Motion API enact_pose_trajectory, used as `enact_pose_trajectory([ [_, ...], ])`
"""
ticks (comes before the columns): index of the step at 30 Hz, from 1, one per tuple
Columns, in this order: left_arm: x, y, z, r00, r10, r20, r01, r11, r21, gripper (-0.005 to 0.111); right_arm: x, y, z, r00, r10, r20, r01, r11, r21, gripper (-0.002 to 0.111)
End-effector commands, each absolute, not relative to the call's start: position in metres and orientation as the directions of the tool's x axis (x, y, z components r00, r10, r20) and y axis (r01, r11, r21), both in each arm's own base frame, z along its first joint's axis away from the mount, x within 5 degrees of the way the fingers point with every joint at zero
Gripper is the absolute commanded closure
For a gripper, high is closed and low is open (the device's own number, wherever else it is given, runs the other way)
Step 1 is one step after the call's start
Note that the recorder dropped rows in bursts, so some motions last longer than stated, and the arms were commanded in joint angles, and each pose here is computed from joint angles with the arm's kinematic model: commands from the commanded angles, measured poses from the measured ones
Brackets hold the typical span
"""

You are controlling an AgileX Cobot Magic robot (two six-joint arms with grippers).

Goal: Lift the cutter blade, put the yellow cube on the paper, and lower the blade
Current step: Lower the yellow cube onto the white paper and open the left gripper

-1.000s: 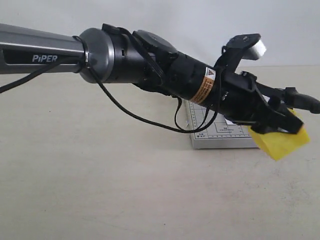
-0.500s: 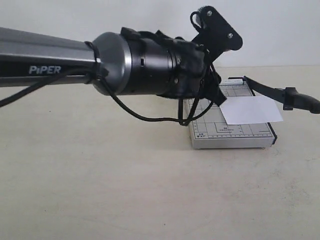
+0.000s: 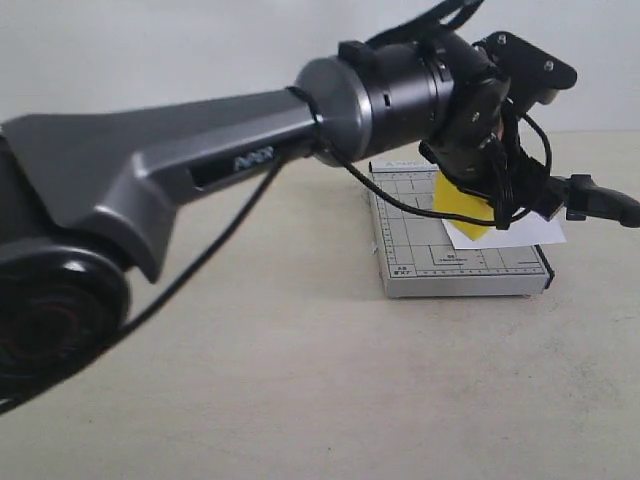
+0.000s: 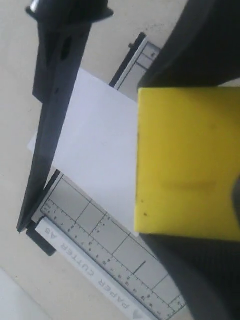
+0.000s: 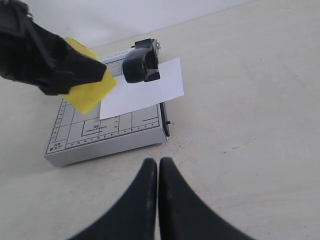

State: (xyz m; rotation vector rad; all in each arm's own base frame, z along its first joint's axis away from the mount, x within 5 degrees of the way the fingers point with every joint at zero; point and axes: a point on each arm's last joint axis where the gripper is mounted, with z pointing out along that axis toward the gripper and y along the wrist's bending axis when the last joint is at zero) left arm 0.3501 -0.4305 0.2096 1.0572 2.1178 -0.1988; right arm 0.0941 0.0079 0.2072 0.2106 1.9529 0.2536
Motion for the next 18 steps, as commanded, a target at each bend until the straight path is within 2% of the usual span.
enact_pose_trajectory([
  [1,0.364,-0.439,0.211,-0.365,0.588,-0.722,0.729,0.663,0.171,0.102,0.094,0.008,0.207,-0.382,0.269,-0.884,0.032,0.96,0.278,0.107],
  [7,0.385,-0.435,0.193,-0.39,0.517,-0.762,0.698,0.706,0.122,0.102,0.094,0.008,0.207,-0.382,0.269,-0.884,0.032,0.96,0.278,0.107],
  [18,0.387,-0.441,0.177,-0.396,0.485,-0.779,0.705,0.704,0.08,0.102,0.094,0.008,0.207,-0.382,0.269,-0.884,0.032,0.96,0.278,0.107],
])
